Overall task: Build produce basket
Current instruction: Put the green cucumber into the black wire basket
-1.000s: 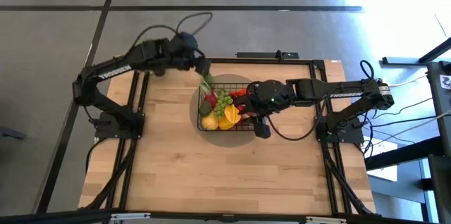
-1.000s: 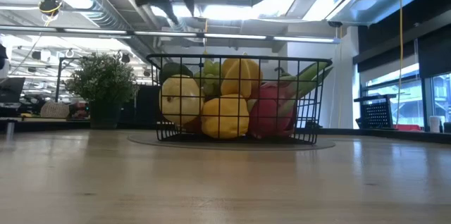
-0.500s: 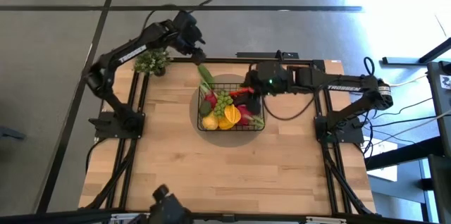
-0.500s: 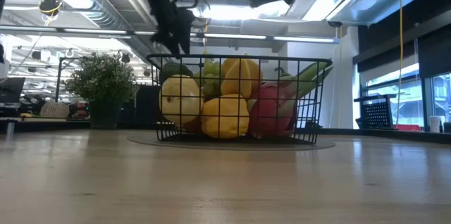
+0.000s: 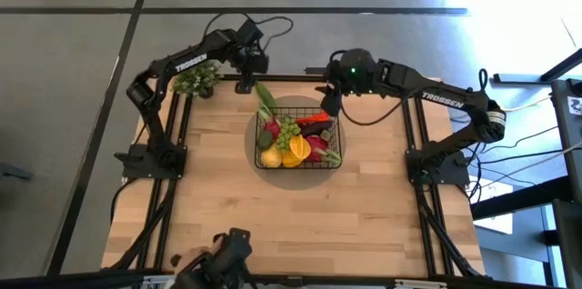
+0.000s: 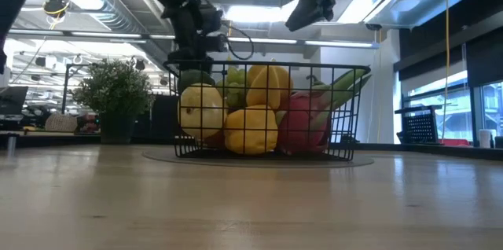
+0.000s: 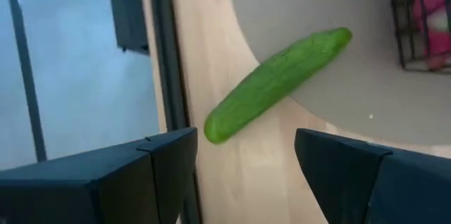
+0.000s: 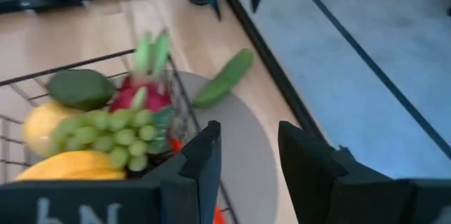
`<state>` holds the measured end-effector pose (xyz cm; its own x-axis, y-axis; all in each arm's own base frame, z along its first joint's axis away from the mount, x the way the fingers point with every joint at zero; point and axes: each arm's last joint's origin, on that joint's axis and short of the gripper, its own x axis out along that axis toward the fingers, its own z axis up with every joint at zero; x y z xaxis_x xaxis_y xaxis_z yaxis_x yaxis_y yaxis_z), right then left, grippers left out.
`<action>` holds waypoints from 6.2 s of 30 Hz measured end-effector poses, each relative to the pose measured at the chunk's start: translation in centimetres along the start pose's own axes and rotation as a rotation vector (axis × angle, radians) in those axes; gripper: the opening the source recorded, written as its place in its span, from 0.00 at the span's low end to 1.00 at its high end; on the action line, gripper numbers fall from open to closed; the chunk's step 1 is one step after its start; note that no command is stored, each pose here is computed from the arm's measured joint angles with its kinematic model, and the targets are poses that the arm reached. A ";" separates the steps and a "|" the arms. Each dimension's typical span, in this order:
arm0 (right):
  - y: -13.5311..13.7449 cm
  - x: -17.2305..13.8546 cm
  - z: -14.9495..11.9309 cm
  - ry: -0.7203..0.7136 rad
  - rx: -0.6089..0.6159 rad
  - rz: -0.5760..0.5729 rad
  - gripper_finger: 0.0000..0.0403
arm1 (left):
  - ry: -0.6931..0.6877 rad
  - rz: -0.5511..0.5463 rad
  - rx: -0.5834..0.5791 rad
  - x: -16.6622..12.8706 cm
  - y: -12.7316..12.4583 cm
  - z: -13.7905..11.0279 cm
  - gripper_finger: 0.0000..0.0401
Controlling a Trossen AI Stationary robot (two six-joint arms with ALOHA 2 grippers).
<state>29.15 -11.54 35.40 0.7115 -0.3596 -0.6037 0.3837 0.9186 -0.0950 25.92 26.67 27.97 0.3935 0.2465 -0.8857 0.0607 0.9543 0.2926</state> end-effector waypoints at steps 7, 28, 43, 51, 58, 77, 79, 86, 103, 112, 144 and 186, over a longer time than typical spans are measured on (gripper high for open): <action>-2.0 0.1 -0.2 0.012 0.006 -0.049 0.33 | 0.045 -0.083 0.191 3.6 0.1 -0.5 0.57; -3.3 0.1 -0.4 0.019 0.006 -0.081 0.33 | 0.076 -0.182 0.526 12.0 0.2 -1.6 0.57; -3.3 0.1 -0.4 0.021 0.009 -0.090 0.32 | 0.106 -0.179 0.230 13.5 0.1 -2.0 0.57; -3.3 0.1 -0.4 0.021 0.010 -0.091 0.32 | 0.121 -0.170 0.090 13.5 0.1 -1.9 0.56; -3.3 0.1 -0.4 0.021 0.010 -0.091 0.32 | 0.141 -0.159 0.133 13.5 -0.1 -1.8 0.47; -3.3 0.1 -0.6 0.043 0.009 -0.089 0.32 | 0.287 -0.026 -0.006 13.4 -2.2 1.0 0.27; -3.3 0.1 -0.6 0.043 0.009 -0.089 0.32 | 0.290 -0.020 -0.024 12.8 -2.0 1.3 0.27; -3.3 0.1 -0.7 0.051 0.009 -0.089 0.32 | 0.218 0.110 -0.067 8.4 0.1 3.3 0.27; -3.2 -0.6 -1.4 0.123 0.007 -0.088 0.33 | 0.106 0.243 -0.008 -4.0 -2.4 9.2 0.27; -3.2 -4.3 -1.5 0.091 0.024 -0.093 0.33 | 0.013 0.152 0.143 -6.3 -8.3 12.6 0.27; -2.1 -8.2 -4.6 0.353 0.146 0.116 0.32 | -0.237 0.000 0.347 1.0 -18.3 20.8 0.27; -2.1 -8.2 -4.6 0.346 0.111 0.122 0.33 | -0.172 0.019 0.232 2.9 -20.2 21.2 0.32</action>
<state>19.82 -9.76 36.88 0.5222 -0.1549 -0.8386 0.3832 0.9211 0.0685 45.27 4.53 27.18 0.5453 0.2125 -0.8108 0.2526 0.8807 0.4007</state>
